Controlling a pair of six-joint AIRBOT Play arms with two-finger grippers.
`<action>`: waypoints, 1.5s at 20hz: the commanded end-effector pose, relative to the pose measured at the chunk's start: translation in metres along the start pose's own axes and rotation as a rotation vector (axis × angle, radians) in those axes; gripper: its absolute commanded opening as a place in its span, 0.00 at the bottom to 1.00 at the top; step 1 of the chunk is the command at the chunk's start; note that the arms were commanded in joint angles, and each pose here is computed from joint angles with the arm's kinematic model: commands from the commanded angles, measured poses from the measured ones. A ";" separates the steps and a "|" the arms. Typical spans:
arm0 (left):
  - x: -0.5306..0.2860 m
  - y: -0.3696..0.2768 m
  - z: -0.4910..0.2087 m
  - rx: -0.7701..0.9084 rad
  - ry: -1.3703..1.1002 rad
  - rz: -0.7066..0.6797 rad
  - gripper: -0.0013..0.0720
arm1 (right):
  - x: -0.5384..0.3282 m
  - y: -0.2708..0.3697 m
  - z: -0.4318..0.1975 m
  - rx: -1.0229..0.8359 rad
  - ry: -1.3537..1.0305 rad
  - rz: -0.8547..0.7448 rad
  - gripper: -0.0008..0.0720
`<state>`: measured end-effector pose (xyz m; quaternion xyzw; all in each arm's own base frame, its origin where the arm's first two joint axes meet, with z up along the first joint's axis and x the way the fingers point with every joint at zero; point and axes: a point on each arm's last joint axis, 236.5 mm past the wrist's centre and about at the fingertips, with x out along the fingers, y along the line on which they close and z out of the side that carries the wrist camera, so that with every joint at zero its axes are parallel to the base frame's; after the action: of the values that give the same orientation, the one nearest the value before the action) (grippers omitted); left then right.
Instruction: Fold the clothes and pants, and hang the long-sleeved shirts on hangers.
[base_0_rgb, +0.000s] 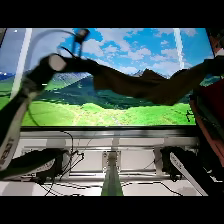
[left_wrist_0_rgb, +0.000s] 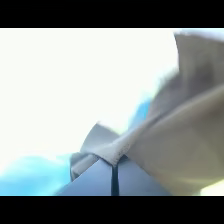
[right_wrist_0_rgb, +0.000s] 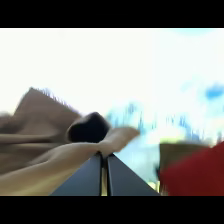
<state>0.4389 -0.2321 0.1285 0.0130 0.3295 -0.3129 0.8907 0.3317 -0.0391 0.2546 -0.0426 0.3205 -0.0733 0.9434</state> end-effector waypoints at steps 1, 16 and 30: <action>-0.146 0.050 0.083 0.046 -0.285 0.233 0.03 | -0.061 -0.009 0.058 0.020 -0.299 0.001 0.03; -0.286 0.089 0.003 -0.144 -0.199 0.496 0.03 | -0.108 0.040 0.014 0.046 -0.193 0.240 0.03; 0.017 0.210 -0.106 -0.592 0.051 0.259 0.09 | 0.235 0.103 -0.011 0.167 0.072 0.260 0.03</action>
<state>0.4711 -0.0607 0.0088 -0.1668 0.4714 -0.1252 0.8569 0.4788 0.0270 0.0993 0.0636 0.4061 0.0345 0.9110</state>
